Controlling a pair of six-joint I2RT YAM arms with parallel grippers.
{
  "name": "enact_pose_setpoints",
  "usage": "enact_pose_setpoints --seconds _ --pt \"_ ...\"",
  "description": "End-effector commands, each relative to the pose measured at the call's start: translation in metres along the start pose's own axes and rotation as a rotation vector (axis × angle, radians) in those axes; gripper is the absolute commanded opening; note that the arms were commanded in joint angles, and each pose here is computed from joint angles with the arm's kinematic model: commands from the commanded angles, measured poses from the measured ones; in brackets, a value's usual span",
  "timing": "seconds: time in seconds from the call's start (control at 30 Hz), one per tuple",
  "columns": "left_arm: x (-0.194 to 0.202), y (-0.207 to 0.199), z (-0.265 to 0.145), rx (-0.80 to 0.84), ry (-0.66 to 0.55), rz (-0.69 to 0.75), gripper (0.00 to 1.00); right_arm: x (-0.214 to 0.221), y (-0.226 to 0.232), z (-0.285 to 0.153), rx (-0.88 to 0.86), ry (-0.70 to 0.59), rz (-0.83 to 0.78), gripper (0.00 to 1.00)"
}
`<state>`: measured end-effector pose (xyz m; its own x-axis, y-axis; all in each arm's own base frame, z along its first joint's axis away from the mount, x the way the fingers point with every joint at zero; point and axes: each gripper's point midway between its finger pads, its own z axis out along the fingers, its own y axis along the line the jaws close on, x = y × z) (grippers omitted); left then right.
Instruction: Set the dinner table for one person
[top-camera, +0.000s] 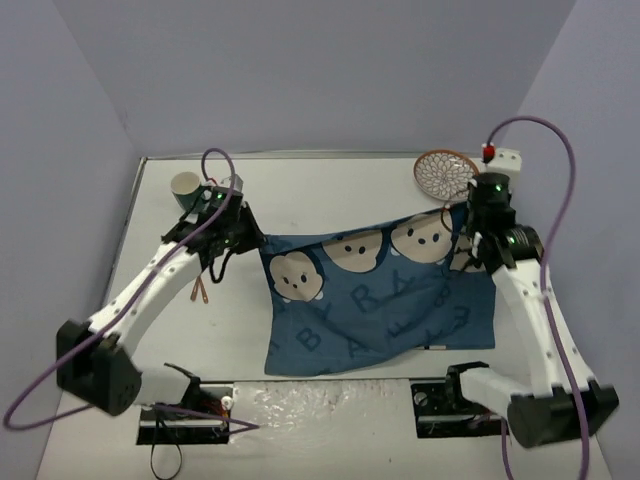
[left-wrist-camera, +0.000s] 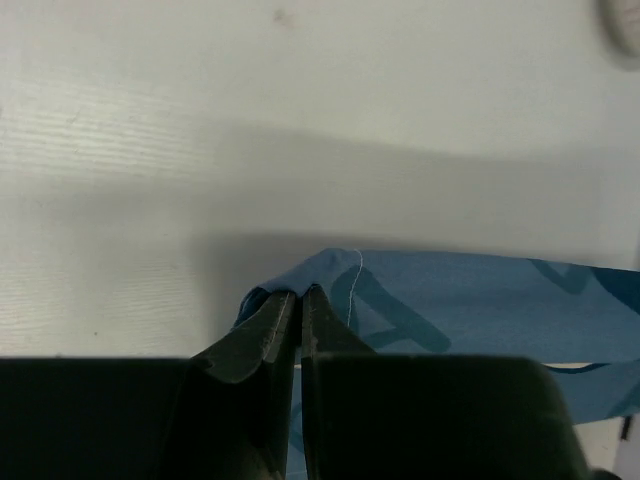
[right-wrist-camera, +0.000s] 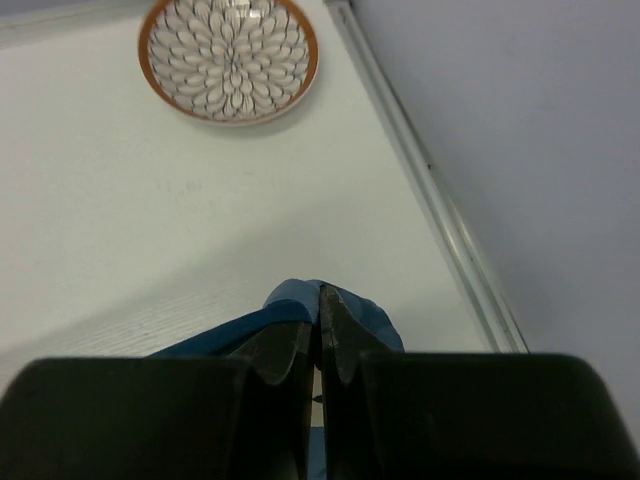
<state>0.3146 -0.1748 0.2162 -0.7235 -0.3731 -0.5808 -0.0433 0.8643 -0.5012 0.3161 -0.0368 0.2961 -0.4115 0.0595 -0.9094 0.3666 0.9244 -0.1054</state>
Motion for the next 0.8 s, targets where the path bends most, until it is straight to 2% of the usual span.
enact_pose_setpoints --seconds 0.0,0.07,0.17,0.3,0.5,0.57,0.6,0.67,0.7,0.77 --pt "-0.053 0.009 0.046 -0.076 -0.167 -0.084 0.0 0.014 0.021 0.08 0.006 0.034 0.041 0.0" --pt "-0.063 0.019 0.07 -0.124 -0.175 -0.088 0.0 0.033 0.025 0.12 0.004 0.1 0.035 0.0" --pt "-0.069 0.032 0.114 -0.191 -0.139 -0.049 0.0 0.04 0.04 0.156 -0.02 0.111 -0.009 0.0" --pt "-0.095 0.025 0.145 -0.202 -0.16 0.006 0.0 0.036 0.055 0.193 -0.048 0.108 -0.054 0.0" --pt "-0.117 0.032 0.182 -0.228 -0.148 0.034 0.02 0.055 0.068 0.239 -0.073 0.15 -0.066 0.01" --pt "-0.123 0.038 0.185 -0.237 -0.147 0.032 0.14 0.061 0.069 0.247 -0.065 0.164 -0.071 0.08" --pt "-0.128 0.04 0.186 -0.24 -0.154 0.031 0.24 0.06 0.07 0.251 -0.062 0.162 -0.07 0.13" --pt "-0.145 0.038 0.182 -0.234 -0.188 0.039 0.48 0.046 0.074 0.256 -0.063 0.137 -0.057 0.31" --pt "-0.153 0.039 0.179 -0.238 -0.204 0.041 0.55 0.042 0.074 0.257 -0.061 0.13 -0.05 0.43" --pt "-0.172 0.033 0.165 -0.227 -0.242 0.051 0.68 0.024 0.075 0.255 -0.066 0.096 -0.03 0.59"
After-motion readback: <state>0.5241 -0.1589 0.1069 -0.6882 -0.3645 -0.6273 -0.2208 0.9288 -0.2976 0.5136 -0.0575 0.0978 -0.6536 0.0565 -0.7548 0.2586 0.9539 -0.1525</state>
